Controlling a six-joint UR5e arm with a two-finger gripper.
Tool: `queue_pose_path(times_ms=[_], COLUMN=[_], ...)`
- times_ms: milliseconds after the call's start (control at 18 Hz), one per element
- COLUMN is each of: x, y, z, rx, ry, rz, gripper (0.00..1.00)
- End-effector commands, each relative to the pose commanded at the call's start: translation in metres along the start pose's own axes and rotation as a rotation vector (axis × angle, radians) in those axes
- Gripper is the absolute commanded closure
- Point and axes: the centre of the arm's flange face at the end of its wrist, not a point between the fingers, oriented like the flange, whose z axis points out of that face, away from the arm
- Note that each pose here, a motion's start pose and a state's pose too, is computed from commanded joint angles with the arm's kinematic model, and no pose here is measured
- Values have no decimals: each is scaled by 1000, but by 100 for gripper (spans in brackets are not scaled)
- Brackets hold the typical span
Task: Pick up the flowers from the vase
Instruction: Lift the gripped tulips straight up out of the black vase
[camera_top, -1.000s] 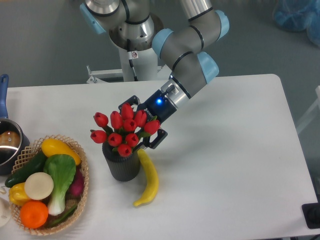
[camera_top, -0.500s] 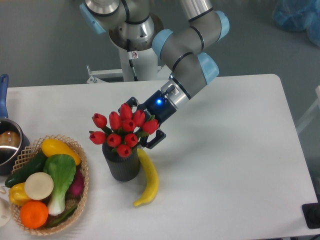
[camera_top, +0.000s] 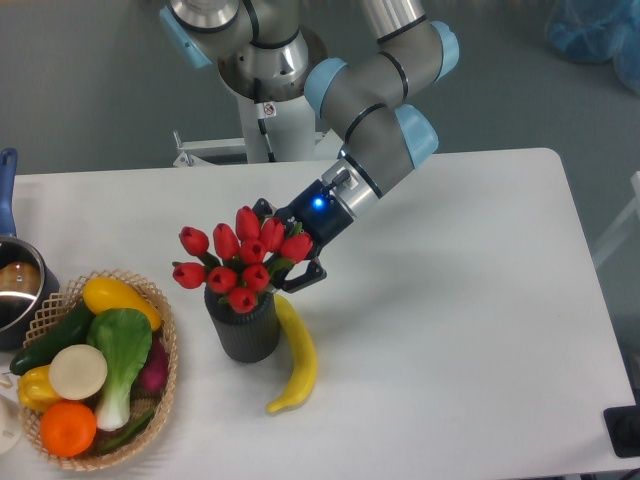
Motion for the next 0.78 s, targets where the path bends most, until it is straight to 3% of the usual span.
queue_pose_path(times_ms=[778], x=[0], y=[-8], z=[-6], rx=[62], ry=[-8], rz=[-6], gripper=[56])
